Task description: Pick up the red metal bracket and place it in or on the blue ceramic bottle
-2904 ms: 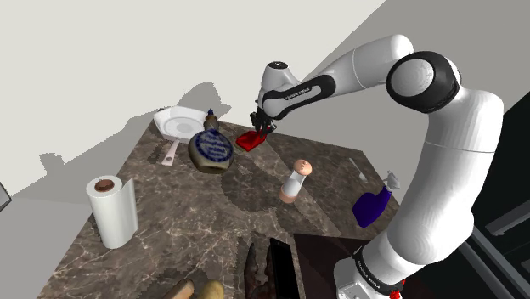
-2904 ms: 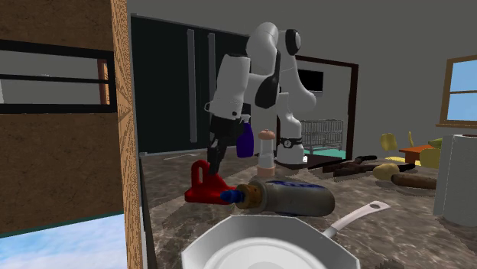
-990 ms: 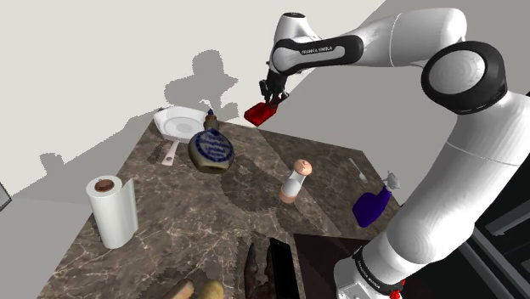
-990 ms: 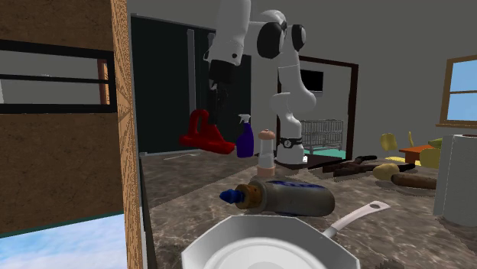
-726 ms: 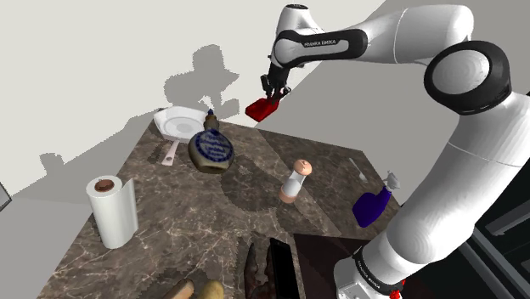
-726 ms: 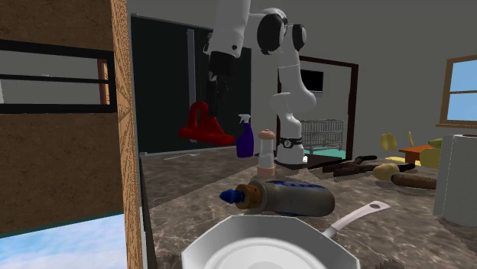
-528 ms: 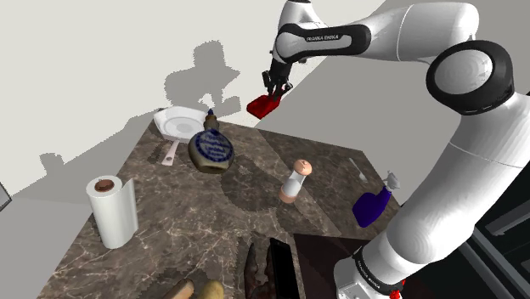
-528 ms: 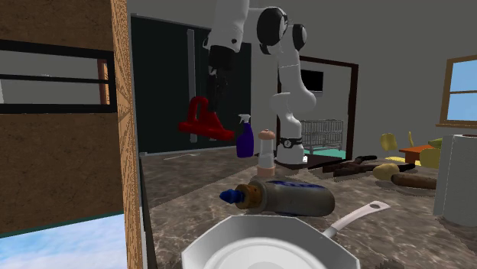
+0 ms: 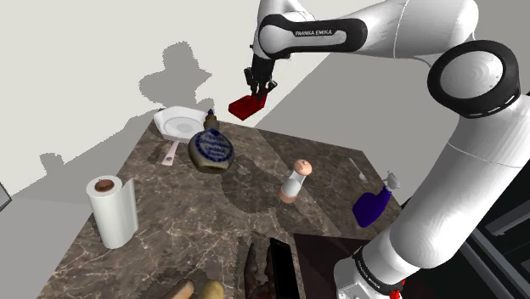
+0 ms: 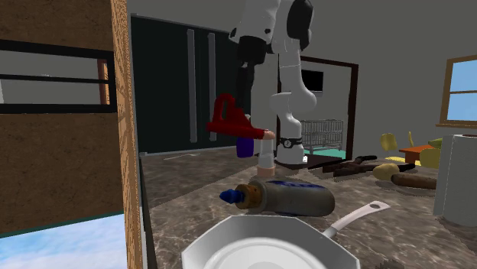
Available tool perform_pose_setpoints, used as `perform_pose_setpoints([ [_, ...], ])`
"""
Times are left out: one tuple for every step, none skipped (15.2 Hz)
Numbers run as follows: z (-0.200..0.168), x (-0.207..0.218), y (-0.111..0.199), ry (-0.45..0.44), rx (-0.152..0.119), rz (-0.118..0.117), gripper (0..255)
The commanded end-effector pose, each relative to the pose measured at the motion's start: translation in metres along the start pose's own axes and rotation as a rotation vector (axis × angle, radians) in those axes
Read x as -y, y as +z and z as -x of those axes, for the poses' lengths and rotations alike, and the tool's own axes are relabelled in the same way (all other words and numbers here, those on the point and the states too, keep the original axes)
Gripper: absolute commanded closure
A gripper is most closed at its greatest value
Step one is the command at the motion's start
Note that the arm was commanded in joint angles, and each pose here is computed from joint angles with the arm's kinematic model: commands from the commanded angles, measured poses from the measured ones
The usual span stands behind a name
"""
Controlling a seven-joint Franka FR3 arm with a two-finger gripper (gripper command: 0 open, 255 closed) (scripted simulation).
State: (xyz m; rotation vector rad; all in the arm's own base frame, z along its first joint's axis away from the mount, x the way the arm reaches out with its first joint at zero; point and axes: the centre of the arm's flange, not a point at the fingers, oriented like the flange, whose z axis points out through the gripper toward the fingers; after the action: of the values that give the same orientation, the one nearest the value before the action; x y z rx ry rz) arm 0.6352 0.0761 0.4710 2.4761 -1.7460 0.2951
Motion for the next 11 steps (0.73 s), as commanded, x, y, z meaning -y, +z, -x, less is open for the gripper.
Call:
perform_pose_setpoints([
  [0.024, 0.007, -0.01, 0.002, 0.0, 0.0, 255],
  [0.036, 0.011, -0.013, 0.002, 0.0, 0.0, 255],
  [0.048, 0.015, -0.017, 0.002, 0.0, 0.0, 255],
  [0.061, 0.019, -0.021, 0.002, 0.0, 0.0, 255],
  [0.073, 0.023, -0.024, 0.002, 0.0, 0.0, 255],
  [0.085, 0.027, -0.028, 0.002, 0.0, 0.0, 255],
  [0.097, 0.031, -0.032, 0.002, 0.0, 0.0, 255],
  [0.113, 0.036, -0.037, 0.002, 0.0, 0.0, 255],
  [0.114, 0.035, -0.031, 0.002, 0.0, 0.0, 255],
  [0.115, 0.035, -0.026, 0.002, 0.0, 0.0, 255],
  [0.116, 0.035, -0.021, 0.002, 0.0, 0.0, 255],
])
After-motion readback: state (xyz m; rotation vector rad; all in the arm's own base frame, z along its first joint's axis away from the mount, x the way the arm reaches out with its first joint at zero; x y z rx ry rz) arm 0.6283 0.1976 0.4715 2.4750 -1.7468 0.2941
